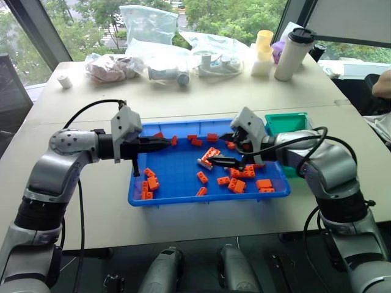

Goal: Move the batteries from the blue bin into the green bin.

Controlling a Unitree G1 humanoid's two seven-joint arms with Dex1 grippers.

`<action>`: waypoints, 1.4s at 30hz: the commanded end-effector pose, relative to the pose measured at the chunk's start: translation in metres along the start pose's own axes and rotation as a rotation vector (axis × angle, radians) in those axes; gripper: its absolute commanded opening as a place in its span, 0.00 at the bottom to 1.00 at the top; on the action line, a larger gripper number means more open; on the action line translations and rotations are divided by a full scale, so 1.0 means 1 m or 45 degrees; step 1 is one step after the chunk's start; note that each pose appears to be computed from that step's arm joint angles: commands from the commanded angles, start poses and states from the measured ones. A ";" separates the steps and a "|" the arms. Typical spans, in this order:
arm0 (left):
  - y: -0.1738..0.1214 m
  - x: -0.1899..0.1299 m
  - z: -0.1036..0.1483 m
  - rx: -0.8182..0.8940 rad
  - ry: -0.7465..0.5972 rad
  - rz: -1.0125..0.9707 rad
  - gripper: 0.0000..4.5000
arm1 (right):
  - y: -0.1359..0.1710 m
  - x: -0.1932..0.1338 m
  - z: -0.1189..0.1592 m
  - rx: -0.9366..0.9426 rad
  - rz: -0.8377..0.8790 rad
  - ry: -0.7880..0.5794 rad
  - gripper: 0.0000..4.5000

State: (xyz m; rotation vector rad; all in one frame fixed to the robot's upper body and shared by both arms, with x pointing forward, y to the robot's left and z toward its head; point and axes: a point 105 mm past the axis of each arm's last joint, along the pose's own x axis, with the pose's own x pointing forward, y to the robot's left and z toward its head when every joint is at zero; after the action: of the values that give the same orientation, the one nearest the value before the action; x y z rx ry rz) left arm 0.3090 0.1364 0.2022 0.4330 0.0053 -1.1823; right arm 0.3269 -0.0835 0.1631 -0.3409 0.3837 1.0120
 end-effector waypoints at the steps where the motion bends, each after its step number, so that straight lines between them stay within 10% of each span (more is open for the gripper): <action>1: 0.001 -0.008 0.011 0.063 -0.015 0.037 0.00 | -0.008 0.009 0.002 -0.019 -0.019 -0.007 0.99; 22: -0.002 -0.010 0.012 0.059 -0.009 0.066 0.00 | -0.018 0.046 -0.025 0.071 0.022 0.099 0.99; 27: -0.002 -0.010 0.012 0.061 -0.007 0.066 0.00 | -0.016 0.043 -0.013 0.063 0.033 0.047 0.70; 42: 0.009 -0.014 0.023 0.078 -0.037 0.092 0.00 | 0.056 0.091 0.048 -0.165 0.357 -0.061 0.70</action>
State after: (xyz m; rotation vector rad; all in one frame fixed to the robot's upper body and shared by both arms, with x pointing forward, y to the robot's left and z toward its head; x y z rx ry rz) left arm 0.3066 0.1399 0.2174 0.4512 -0.0343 -1.1375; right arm 0.3273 0.0308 0.1599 -0.3618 0.3330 1.3152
